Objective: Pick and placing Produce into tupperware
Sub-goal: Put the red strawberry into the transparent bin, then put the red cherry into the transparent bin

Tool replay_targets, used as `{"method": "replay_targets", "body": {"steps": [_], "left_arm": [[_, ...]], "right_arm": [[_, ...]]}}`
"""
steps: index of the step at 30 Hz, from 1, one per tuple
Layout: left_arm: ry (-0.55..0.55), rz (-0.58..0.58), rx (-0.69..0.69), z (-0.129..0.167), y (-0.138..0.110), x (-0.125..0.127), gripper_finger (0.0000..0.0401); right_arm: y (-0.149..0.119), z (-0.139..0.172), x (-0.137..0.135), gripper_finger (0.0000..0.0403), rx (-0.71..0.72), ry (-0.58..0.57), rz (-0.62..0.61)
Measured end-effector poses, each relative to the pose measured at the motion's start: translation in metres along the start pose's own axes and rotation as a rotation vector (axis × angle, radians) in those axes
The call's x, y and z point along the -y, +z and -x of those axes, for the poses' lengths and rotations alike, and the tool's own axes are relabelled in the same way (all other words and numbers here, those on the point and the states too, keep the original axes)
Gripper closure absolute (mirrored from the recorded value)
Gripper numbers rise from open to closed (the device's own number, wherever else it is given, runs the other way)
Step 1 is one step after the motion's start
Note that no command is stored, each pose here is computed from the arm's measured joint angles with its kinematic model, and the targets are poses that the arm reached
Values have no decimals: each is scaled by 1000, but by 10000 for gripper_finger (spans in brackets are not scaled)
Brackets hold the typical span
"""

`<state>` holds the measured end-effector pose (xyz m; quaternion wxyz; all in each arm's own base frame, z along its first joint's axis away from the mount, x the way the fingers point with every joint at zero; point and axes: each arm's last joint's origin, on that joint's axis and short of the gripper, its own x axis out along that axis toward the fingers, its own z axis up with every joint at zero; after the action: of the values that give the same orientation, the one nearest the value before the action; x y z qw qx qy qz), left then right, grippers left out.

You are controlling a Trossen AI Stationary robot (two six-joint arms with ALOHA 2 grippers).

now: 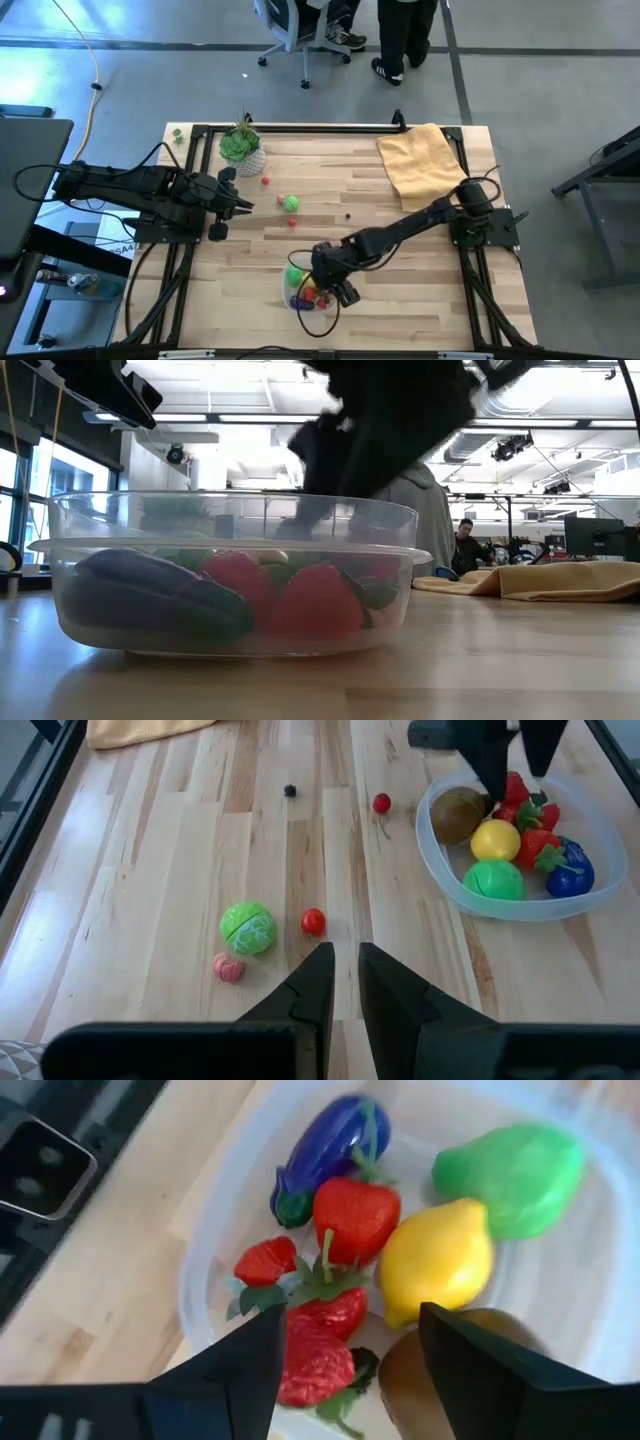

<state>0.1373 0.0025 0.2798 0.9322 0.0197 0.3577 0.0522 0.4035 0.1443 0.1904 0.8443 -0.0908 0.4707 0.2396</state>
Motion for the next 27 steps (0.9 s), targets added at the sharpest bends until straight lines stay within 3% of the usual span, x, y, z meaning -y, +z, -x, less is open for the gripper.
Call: {"method": "replay_targets", "body": {"steps": [7, 12, 18, 23, 27], "left_arm": [[0, 0, 0, 0, 0, 0, 361], [0, 0, 1, 0, 0, 0, 361], [0, 0, 1, 0, 0, 0, 361], [0, 0, 0, 0, 0, 0, 361], [0, 0, 0, 0, 0, 0, 361]], "right_arm": [[21, 42, 30, 198, -61, -42, -50], [20, 69, 61, 212, -69, -70, -115], [-5, 89, 86, 224, -84, -25, -229], [-35, 88, 84, 224, -68, 44, -212], [-65, 82, 76, 225, 37, 22, -174]]}}
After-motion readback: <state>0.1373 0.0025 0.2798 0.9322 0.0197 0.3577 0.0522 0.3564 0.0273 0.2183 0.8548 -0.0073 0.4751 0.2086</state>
